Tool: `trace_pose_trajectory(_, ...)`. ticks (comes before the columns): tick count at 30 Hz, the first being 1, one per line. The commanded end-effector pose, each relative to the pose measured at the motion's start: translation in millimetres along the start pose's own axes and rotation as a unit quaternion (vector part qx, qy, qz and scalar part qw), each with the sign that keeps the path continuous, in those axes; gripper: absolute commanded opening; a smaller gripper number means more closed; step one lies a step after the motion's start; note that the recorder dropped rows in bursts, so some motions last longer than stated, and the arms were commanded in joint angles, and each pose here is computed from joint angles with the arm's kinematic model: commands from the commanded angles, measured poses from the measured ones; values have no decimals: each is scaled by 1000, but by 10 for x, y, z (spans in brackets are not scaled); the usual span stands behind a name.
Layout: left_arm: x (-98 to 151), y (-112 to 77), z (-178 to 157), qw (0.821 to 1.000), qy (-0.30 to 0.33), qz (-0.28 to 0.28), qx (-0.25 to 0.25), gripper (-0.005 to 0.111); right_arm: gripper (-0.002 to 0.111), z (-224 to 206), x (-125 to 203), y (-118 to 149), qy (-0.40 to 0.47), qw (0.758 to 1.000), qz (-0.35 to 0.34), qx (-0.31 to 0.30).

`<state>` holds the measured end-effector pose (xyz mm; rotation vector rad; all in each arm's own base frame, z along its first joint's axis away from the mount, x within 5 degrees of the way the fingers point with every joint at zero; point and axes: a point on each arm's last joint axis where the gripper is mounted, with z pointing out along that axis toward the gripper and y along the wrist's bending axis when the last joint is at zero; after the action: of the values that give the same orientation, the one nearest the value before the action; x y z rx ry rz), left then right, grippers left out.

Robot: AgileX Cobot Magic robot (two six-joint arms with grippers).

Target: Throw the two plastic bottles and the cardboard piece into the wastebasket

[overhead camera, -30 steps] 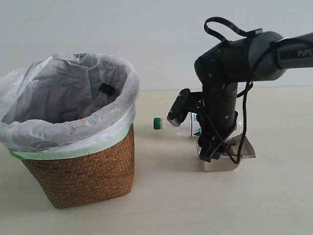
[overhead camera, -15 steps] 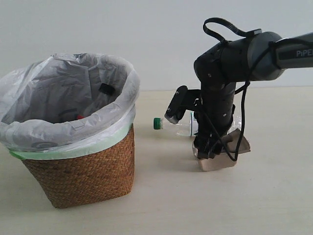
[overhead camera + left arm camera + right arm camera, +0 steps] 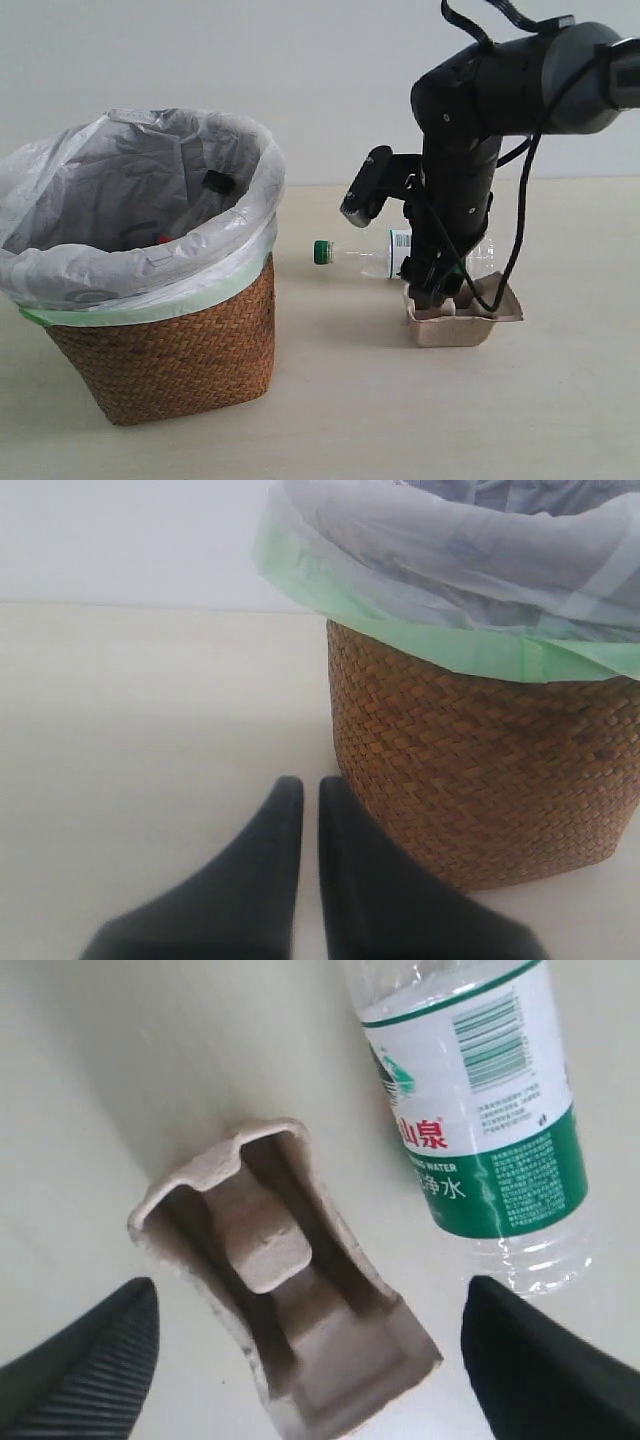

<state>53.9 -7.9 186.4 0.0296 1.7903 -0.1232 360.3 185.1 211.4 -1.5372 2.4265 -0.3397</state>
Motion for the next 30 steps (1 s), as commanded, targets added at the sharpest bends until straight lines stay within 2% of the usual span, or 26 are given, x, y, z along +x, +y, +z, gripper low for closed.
trace_pose_trajectory(1,6,3,1,1000,-1,-4,-2,6,74,-23,39,8,11,1000,4,-10)
trace_pose_trajectory(11,6,3,1,1000,-1,-4,-2,6,74,249,-6,71,23,999,-23,-31)
trace_pose_trajectory(19,6,3,1,1000,-1,-4,-2,6,74,631,-57,121,32,998,-49,-29)
trace_pose_trajectory(27,6,3,1,1000,-1,-4,-2,6,74,723,-50,134,42,997,-59,-27)
trace_pose_trajectory(29,6,3,1,1000,-1,-4,-2,6,70,722,-42,131,46,997,-60,-26)
trace_pose_trajectory(30,6,3,1,1000,-1,-4,-2,6,62,722,-38,133,49,997,-60,-27)
